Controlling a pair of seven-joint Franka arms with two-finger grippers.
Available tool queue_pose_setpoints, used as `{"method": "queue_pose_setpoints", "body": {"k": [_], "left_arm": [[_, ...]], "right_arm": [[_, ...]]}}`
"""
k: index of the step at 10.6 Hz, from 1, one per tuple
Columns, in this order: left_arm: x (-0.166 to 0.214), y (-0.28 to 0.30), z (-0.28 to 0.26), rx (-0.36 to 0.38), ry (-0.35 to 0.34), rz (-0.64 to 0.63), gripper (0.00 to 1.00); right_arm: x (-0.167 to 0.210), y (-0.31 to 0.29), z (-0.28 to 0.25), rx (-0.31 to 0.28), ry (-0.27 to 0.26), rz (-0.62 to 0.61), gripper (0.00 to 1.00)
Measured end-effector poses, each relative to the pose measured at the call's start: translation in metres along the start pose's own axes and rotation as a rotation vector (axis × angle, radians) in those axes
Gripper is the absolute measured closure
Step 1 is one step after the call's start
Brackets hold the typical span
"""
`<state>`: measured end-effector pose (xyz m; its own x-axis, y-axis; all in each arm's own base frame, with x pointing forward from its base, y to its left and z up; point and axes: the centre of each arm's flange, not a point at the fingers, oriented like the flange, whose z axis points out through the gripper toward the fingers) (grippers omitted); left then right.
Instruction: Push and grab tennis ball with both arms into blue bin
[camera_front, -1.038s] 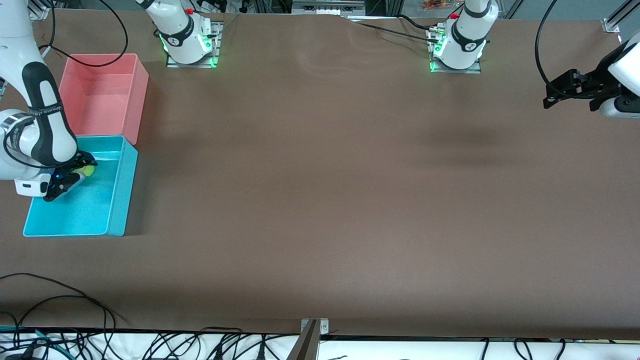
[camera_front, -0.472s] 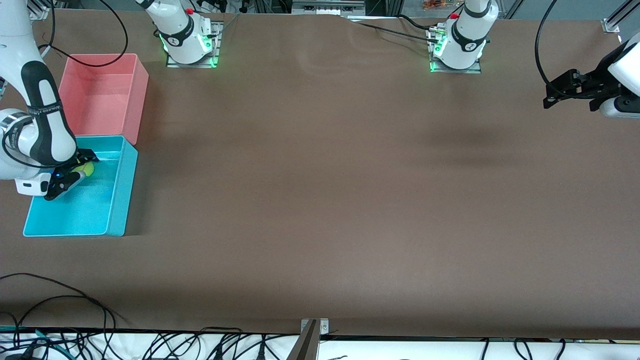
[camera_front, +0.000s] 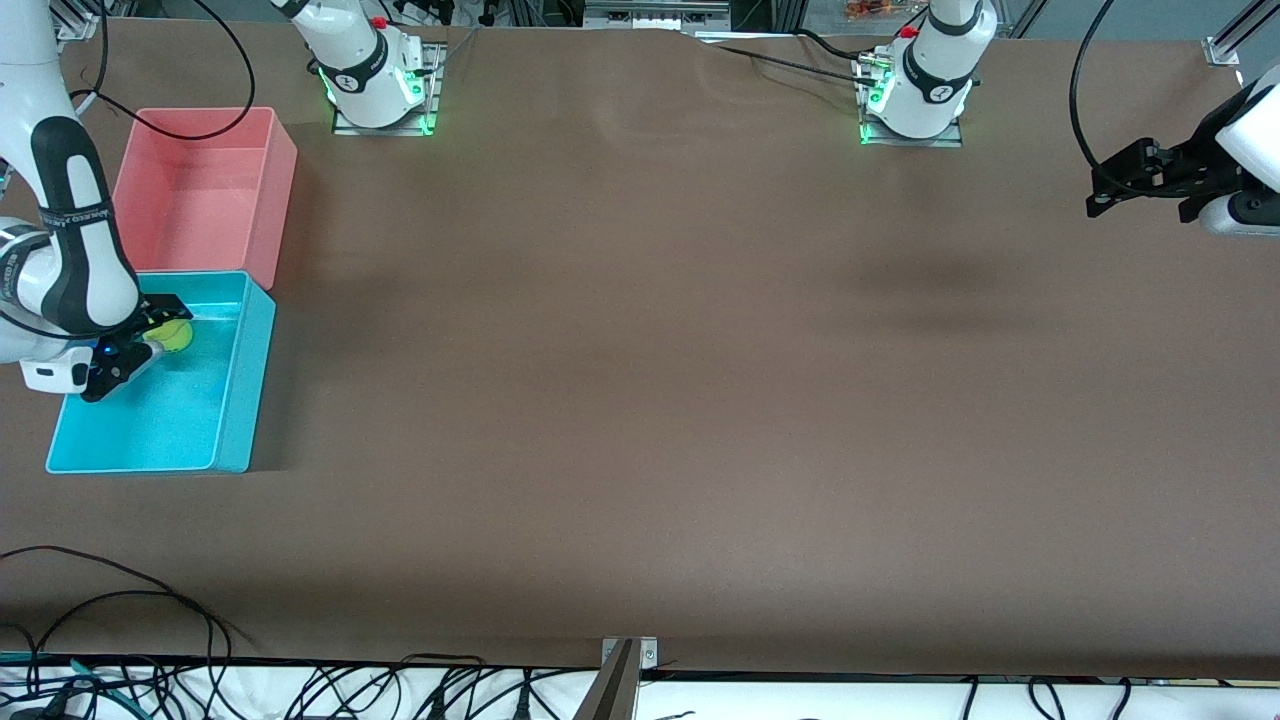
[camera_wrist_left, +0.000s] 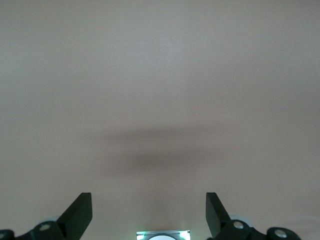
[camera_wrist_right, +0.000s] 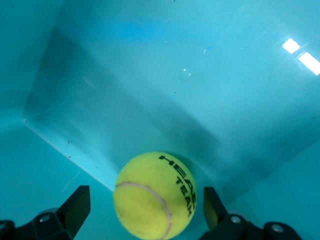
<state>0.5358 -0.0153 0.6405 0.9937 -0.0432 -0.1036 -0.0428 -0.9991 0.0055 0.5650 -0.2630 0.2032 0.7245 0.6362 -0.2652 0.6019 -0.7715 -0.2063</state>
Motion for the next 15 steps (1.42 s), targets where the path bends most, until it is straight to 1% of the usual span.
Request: {"method": "queue_pose_setpoints", "body": {"k": [3,5,8,9,10,11,13,15], "left_arm": [[0.0,0.001,0.0,0.0,0.001,0.001,0.0],[0.001,0.002,-0.007,0.0,0.021,0.003,0.0],[0.005,0.002,-0.009,0.0,0.027,0.003,0.0],[0.008,0.002,-0.006,0.0,0.02,0.003,0.0],[0.011,0.003,-0.002,-0.017,0.014,0.005,0.0],[0.013,0.005,-0.001,-0.027,0.011,0.008,0.0],[0.013,0.006,-0.001,-0.03,0.012,0.01,0.0],[0.013,0.005,-0.002,-0.03,0.015,0.008,0.0]], "right_arm": [[0.0,0.002,-0.013,0.011,-0.005,-0.001,0.0],[0.002,0.002,-0.034,0.022,-0.01,-0.004,0.0],[0.014,-0.002,-0.087,0.016,-0.01,-0.022,0.0],[0.024,-0.006,-0.107,0.008,-0.01,-0.036,0.0],[0.037,-0.014,-0.126,0.006,-0.006,-0.039,0.0],[0.049,-0.024,-0.145,0.013,0.005,-0.029,0.0],[0.062,-0.037,-0.184,0.001,0.021,-0.033,0.0],[0.074,-0.054,-0.218,-0.014,0.028,-0.003,0.0]]}}
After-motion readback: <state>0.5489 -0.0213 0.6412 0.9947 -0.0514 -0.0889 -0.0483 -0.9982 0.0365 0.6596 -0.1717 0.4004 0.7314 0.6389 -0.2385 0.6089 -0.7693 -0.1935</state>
